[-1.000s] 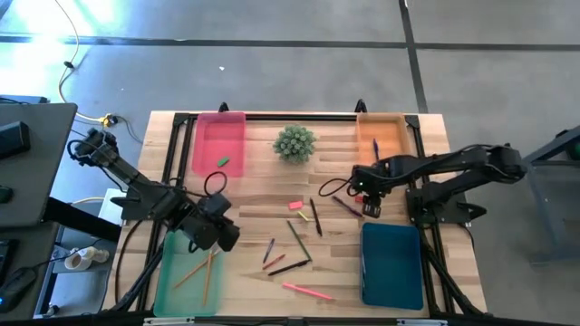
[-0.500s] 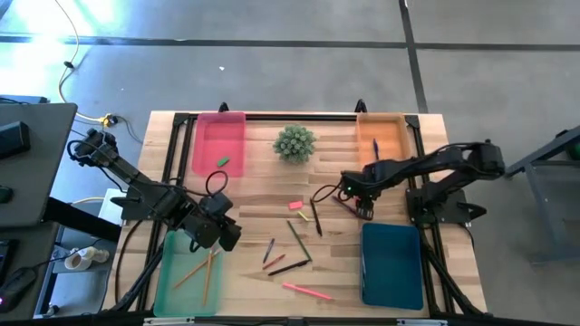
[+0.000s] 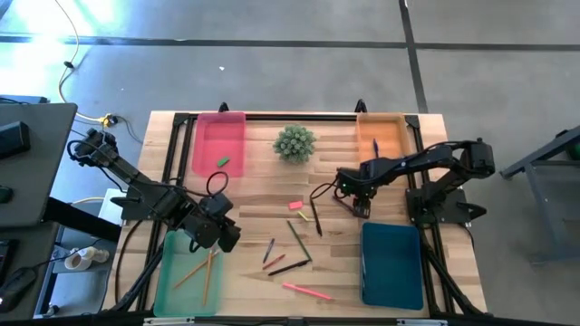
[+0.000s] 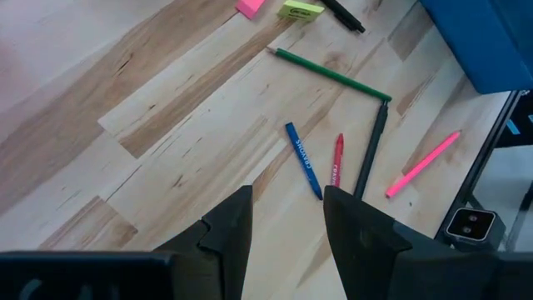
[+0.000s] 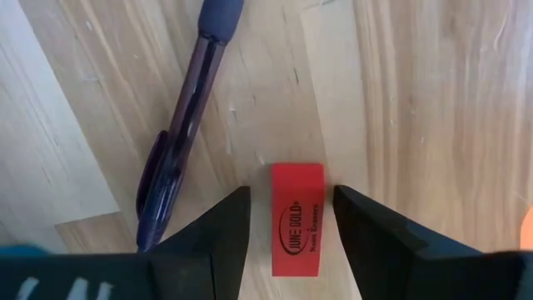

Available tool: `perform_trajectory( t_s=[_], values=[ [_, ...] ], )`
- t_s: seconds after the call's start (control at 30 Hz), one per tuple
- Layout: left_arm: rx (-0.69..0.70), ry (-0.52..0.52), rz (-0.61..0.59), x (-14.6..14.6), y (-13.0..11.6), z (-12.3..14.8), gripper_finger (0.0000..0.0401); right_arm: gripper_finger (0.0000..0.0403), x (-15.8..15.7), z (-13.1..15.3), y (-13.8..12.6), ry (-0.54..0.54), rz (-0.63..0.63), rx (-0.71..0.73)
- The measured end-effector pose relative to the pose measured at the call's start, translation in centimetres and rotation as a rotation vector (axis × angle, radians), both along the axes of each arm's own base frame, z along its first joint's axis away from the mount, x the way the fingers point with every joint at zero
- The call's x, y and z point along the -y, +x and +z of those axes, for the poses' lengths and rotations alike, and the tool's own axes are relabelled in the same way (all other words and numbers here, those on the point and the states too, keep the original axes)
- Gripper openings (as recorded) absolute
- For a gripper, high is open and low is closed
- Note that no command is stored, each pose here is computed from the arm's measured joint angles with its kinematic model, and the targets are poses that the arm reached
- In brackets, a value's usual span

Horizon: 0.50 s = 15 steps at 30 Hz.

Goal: Sort crayons/erasers/pens/pencils in bins
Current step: Put the red eraser into the red bin

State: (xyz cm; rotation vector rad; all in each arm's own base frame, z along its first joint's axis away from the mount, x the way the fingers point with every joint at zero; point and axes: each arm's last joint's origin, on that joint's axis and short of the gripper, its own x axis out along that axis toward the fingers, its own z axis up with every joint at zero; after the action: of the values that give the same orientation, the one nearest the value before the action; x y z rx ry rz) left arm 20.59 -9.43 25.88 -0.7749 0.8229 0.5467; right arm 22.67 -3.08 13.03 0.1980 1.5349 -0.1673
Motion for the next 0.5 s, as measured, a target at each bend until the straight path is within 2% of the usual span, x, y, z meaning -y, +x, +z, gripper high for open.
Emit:
perform_trajectory(
  t_s=[0.1,0.5],
  values=[
    [0.000,0.000,0.000,-0.01,0.00,0.00,0.0136,0.0161,0.13,-0.03,-0.06,0.001,-0.007,-0.006],
    [-0.003,0.015,-0.021,-0.01,0.00,0.00,0.0136,0.0079,0.20,-0.13,-0.17,-0.012,-0.046,-0.020]
  ],
)
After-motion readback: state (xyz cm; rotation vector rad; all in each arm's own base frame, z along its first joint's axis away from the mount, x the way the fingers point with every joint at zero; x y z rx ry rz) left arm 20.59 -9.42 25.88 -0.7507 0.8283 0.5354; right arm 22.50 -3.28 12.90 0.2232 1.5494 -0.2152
